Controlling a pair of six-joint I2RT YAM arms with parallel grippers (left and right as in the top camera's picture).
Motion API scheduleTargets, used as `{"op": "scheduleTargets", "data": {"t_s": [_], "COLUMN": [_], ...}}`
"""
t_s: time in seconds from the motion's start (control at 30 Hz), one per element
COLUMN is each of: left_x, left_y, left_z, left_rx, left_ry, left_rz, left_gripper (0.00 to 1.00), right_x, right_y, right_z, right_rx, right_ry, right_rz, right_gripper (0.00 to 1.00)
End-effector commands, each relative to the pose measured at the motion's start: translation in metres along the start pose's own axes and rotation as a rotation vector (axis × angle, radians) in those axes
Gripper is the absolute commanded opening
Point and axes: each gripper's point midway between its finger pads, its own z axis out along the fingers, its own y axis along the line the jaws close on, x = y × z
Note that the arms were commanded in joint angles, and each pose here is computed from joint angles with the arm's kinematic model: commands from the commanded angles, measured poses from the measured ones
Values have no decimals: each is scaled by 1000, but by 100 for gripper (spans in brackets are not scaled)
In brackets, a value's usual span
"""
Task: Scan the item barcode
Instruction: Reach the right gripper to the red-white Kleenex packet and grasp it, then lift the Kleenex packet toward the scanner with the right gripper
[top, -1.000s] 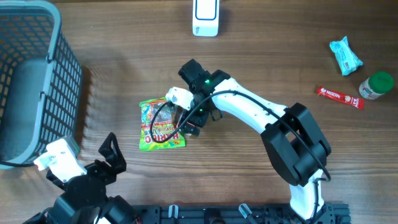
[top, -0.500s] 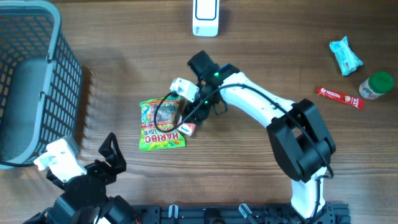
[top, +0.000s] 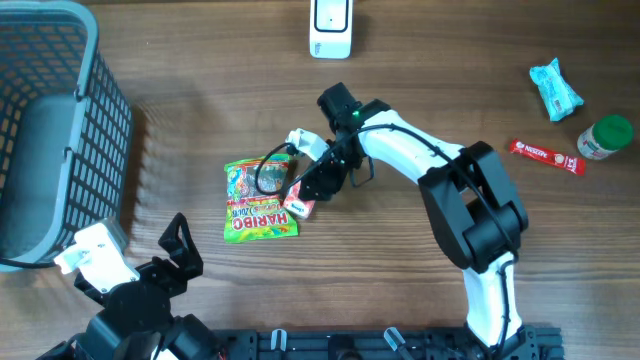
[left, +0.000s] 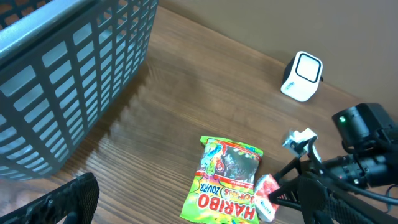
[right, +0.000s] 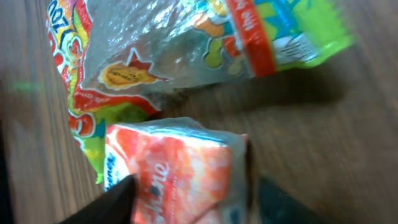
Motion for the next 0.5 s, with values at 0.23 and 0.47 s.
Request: {"op": "scheduleTargets", "data": {"t_s": [0.23,0.47], "left_x": [0,0], "left_y": [2,2], "left_z": [0,0], "left_rx": [-6,-6], "left_ry": [-3,-3], "left_rz": [-16,-16], "left_gripper": [100,100], "right_x": [-10,-28], "right_y": [0,4], "right_z": [-14,-83], "right_rx": [-25,-18], "right_ry": [-17,-59], "right_rz": [422,1039], "right_gripper": [4,4]}}
